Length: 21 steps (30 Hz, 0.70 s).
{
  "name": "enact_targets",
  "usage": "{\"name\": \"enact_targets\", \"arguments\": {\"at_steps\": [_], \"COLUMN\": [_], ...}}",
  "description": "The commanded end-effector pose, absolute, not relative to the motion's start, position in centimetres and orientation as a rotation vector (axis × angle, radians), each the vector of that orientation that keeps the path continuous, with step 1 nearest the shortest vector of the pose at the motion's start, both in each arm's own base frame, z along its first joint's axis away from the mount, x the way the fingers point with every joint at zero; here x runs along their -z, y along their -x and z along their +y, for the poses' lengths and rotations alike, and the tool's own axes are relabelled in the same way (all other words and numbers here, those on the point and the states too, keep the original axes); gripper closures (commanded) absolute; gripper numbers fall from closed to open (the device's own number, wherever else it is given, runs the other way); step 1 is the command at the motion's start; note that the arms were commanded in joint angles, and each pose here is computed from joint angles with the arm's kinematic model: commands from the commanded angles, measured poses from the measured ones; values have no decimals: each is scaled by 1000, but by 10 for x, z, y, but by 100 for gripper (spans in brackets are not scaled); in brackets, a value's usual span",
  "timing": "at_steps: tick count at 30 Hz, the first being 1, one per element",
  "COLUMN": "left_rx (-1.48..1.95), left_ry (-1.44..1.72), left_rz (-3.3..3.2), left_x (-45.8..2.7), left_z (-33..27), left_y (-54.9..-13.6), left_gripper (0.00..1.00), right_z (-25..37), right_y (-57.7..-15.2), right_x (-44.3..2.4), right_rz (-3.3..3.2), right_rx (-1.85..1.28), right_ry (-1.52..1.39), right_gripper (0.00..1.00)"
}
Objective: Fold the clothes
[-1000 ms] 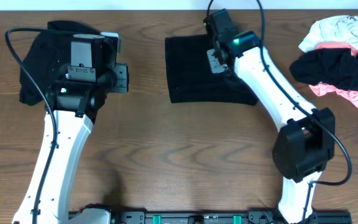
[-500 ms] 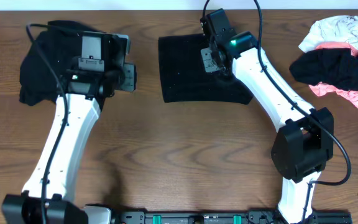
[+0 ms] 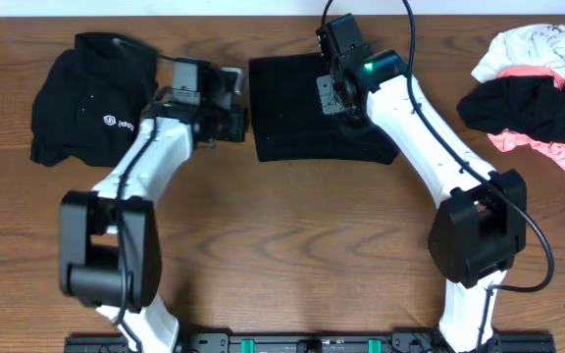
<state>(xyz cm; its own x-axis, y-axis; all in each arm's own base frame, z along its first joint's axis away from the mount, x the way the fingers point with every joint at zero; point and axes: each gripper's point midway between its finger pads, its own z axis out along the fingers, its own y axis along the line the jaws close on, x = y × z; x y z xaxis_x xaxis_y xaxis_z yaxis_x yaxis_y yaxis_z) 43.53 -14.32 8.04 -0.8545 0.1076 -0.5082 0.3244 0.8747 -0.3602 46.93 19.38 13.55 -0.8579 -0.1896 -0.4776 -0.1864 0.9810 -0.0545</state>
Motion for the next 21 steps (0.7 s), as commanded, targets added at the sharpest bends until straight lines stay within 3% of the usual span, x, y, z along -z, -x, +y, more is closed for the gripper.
{"name": "enact_targets", "arguments": {"at_steps": [1, 15, 21], "left_rx": [714, 687, 690], "left_ry": [-388, -325, -314], "left_rz": [2543, 2663, 2680], "left_x": [-75, -4, 2], "left_z": [-170, -182, -182], "left_y": [-429, -430, -429], "left_gripper": [94, 94, 94], "right_z": [209, 217, 237], "right_y": [-470, -469, -470], "right_x": [-153, -153, -179], "right_rz": [2593, 2595, 2537], "right_rx": [-65, -122, -256], "right_ry": [255, 270, 301], "right_gripper": [99, 99, 99]}}
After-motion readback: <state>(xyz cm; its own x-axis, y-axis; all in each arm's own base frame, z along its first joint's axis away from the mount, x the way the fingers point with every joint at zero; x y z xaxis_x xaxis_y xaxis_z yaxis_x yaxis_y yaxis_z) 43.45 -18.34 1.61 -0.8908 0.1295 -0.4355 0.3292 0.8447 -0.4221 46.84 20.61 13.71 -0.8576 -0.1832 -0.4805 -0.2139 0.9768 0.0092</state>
